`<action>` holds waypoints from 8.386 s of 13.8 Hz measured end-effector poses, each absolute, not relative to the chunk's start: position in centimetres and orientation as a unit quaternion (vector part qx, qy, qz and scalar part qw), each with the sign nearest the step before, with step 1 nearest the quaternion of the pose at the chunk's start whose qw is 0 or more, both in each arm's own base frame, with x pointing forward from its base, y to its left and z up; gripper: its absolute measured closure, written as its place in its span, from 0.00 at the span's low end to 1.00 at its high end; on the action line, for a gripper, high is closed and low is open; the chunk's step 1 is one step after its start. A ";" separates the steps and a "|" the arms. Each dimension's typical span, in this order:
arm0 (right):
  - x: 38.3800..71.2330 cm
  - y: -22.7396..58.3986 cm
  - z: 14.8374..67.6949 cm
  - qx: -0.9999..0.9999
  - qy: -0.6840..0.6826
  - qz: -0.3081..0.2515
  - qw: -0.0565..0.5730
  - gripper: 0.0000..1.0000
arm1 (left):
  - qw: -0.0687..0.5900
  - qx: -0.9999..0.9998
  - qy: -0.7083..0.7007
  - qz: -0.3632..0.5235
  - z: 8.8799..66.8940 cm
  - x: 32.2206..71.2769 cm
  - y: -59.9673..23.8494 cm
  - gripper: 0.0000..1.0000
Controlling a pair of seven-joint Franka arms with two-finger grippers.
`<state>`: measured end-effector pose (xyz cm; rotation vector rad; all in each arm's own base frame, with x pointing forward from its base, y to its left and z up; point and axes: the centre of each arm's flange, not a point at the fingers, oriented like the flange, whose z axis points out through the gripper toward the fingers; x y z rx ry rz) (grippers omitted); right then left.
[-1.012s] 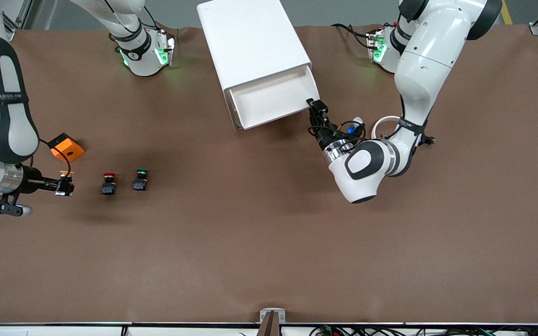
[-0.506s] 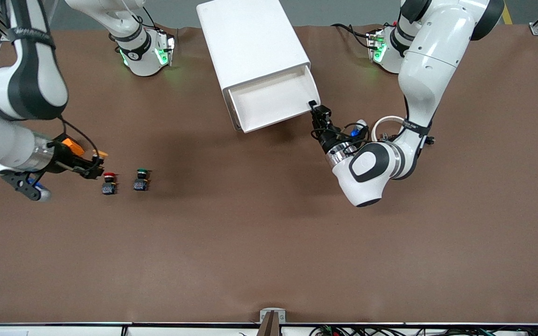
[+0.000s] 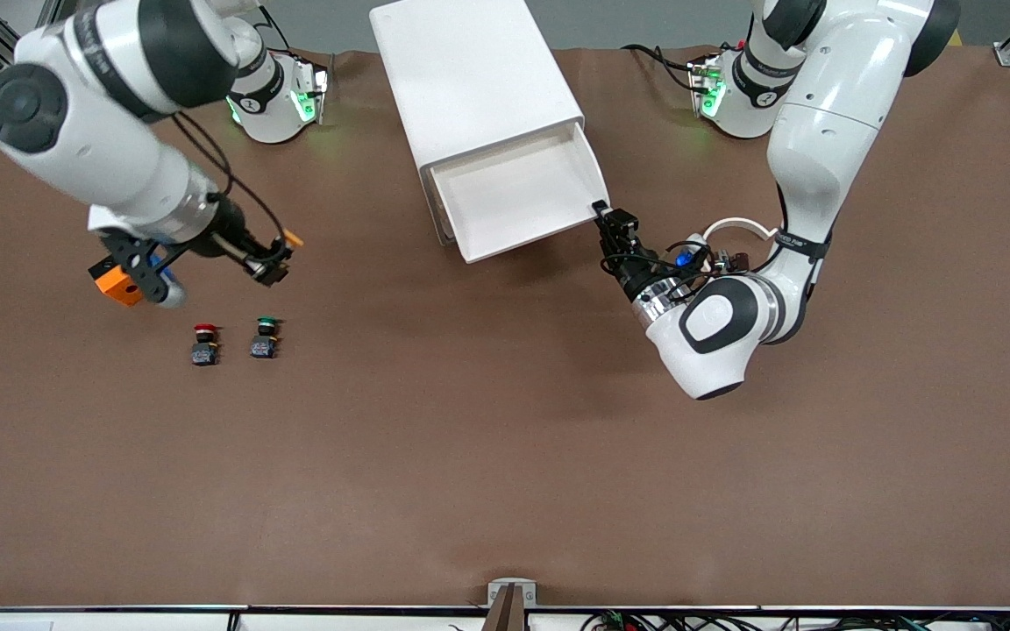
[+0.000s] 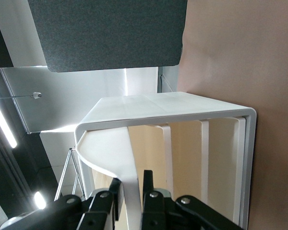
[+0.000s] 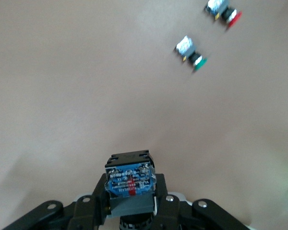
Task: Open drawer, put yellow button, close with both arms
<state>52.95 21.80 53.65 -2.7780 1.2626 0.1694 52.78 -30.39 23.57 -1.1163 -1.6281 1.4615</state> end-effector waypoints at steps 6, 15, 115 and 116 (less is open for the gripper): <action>46.7 33.3 57.6 -0.860 0.505 0.051 0.058 0.59 | 0.337 -0.430 -0.623 0.560 23.6 52.7 -30.7 0.70; 41.9 42.7 57.4 -0.789 0.609 0.061 0.049 0.59 | 0.353 -0.423 -0.626 0.551 23.1 52.3 -31.2 0.00; 56.9 2.5 64.4 -0.996 0.056 0.064 0.011 0.00 | -0.013 -0.982 -0.166 0.092 35.9 44.0 -50.9 0.00; 56.4 1.6 64.8 -0.996 0.059 0.066 0.011 0.00 | -0.012 -0.982 -0.164 0.093 35.9 43.7 -51.1 0.00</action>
